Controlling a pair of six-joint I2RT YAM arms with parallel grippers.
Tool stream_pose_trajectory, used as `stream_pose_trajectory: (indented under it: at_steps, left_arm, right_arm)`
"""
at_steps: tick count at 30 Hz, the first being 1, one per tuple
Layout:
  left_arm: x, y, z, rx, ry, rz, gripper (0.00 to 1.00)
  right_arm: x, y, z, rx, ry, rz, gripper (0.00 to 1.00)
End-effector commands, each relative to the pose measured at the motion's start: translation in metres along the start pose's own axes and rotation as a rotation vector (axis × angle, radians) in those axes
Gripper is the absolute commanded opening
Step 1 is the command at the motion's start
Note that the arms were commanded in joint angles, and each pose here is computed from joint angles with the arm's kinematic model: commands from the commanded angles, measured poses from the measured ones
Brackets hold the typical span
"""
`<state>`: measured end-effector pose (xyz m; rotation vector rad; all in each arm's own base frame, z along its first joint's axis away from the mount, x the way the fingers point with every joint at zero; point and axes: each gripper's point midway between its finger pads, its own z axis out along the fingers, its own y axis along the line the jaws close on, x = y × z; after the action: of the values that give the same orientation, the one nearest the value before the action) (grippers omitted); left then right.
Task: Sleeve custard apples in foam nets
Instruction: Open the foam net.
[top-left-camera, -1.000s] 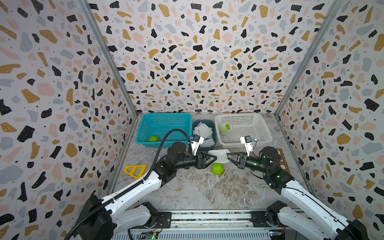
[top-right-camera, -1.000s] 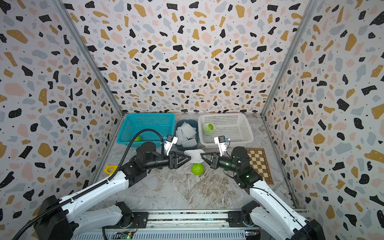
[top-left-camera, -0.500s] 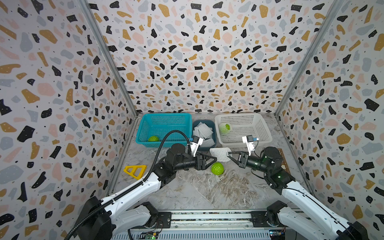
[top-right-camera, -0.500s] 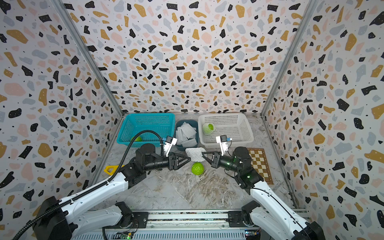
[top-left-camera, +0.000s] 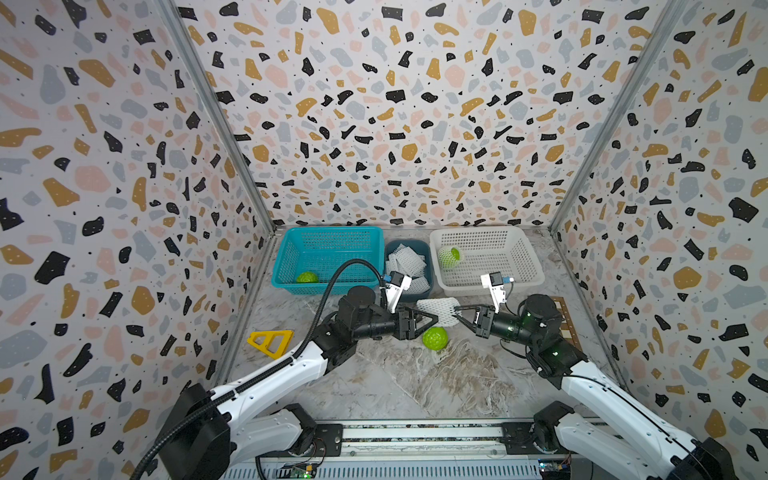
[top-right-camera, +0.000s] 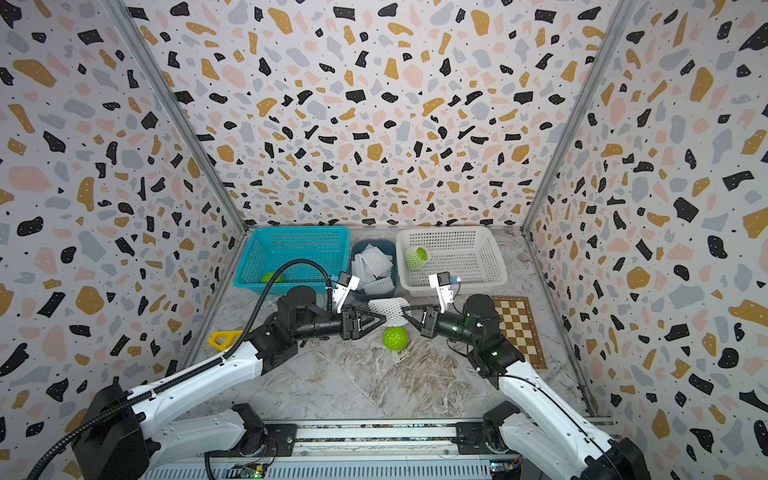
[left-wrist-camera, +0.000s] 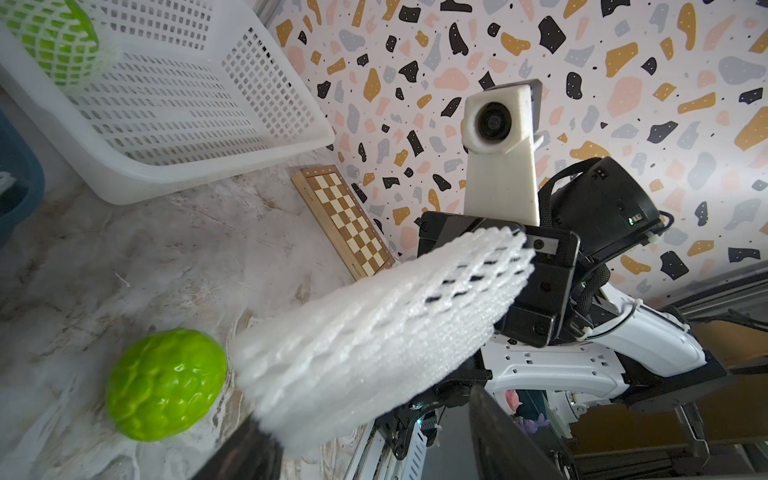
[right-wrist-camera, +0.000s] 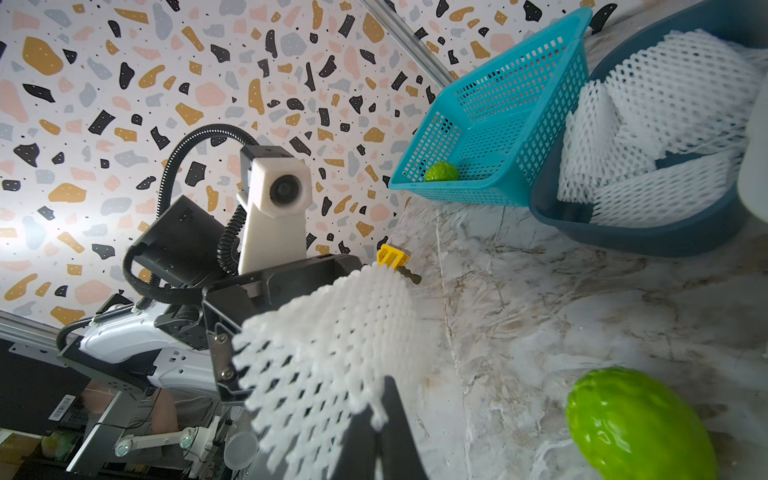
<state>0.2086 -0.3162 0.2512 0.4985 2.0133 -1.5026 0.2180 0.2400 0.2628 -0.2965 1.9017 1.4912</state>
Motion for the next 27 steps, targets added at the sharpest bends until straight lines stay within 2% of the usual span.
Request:
stream_pose_trajectory:
  at_steps: [1, 11, 18, 22, 25, 27]
  left_arm:
    - [-0.014, -0.029, -0.005, 0.095, -0.037, 0.055, 0.6]
    - [-0.012, -0.037, -0.013, 0.126, -0.048, 0.054, 0.44]
    - [-0.009, -0.032, -0.007, 0.121, -0.03, 0.042, 0.24]
    - [-0.01, -0.026, -0.005, 0.104, -0.042, 0.04, 0.22]
    - [-0.012, -0.024, -0.004, 0.094, -0.049, 0.046, 0.13]
    - [-0.013, -0.025, -0.003, 0.095, -0.052, 0.05, 0.02]
  right_arm:
    - [-0.013, 0.002, -0.006, 0.014, -0.047, -0.019, 0.0]
    - [-0.011, -0.006, -0.005, 0.03, -0.041, -0.004, 0.0]
    - [-0.01, -0.001, -0.005, 0.009, -0.028, -0.018, 0.0]
    - [-0.008, 0.006, -0.006, -0.022, -0.013, -0.037, 0.0]
    - [-0.007, 0.009, -0.007, -0.032, -0.011, -0.047, 0.0]
    - [-0.007, 0.01, -0.008, -0.034, -0.007, -0.056, 0.0]
